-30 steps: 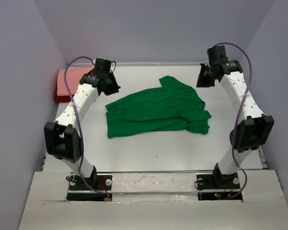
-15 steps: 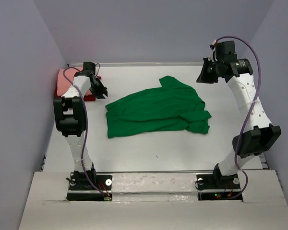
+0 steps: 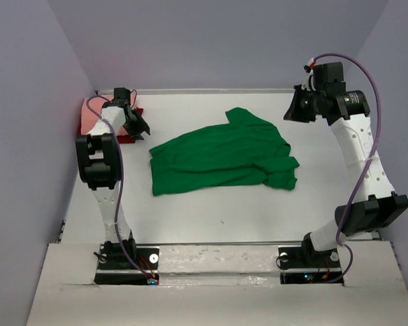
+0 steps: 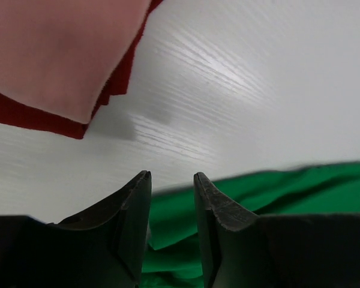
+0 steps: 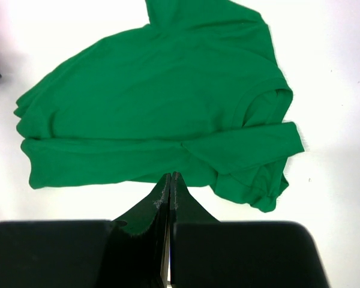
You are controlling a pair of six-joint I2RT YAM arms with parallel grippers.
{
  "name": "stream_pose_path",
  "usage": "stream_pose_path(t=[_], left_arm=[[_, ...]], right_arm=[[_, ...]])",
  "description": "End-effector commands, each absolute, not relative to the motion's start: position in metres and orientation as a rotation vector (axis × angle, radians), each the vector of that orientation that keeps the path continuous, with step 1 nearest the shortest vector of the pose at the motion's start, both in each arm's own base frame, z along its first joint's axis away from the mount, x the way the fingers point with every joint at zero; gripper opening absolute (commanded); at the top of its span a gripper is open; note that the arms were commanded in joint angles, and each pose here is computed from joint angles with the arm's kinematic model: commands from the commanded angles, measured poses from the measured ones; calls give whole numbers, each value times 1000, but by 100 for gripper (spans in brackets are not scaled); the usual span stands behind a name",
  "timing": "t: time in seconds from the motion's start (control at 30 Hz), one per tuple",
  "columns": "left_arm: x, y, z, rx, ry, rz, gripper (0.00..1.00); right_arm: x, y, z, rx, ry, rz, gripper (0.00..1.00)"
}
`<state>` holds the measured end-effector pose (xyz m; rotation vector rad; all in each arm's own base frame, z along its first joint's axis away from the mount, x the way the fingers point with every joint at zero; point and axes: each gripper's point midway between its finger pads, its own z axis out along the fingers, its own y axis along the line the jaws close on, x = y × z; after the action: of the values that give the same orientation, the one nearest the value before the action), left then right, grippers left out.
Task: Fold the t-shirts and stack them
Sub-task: Fold the flattened tshirt in 1/3 of the way
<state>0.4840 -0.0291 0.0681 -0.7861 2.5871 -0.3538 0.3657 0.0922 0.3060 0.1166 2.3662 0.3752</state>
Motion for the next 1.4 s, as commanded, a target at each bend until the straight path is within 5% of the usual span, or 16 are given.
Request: stream_pose_path(t=[0.0,0.57,0.8,1.2,1.37], left_arm=[[475,-14,52,-809,2637,-267,44],[431,-44,2,-817,2745,-465,43],[409,-59,-4,-833,2765,-584,55],[392,-41,-1,-886,2787,-438,54],[392,3,2,-922,2749,-66,54]], right_arm=[[358,94,346,79,2257,396,0],[364,99,375,79,2177,436,0],[361,96,382,85,2153,427,0],[354,93,401,93,2105,422,0],[352,100,404,79,2098,471,0]])
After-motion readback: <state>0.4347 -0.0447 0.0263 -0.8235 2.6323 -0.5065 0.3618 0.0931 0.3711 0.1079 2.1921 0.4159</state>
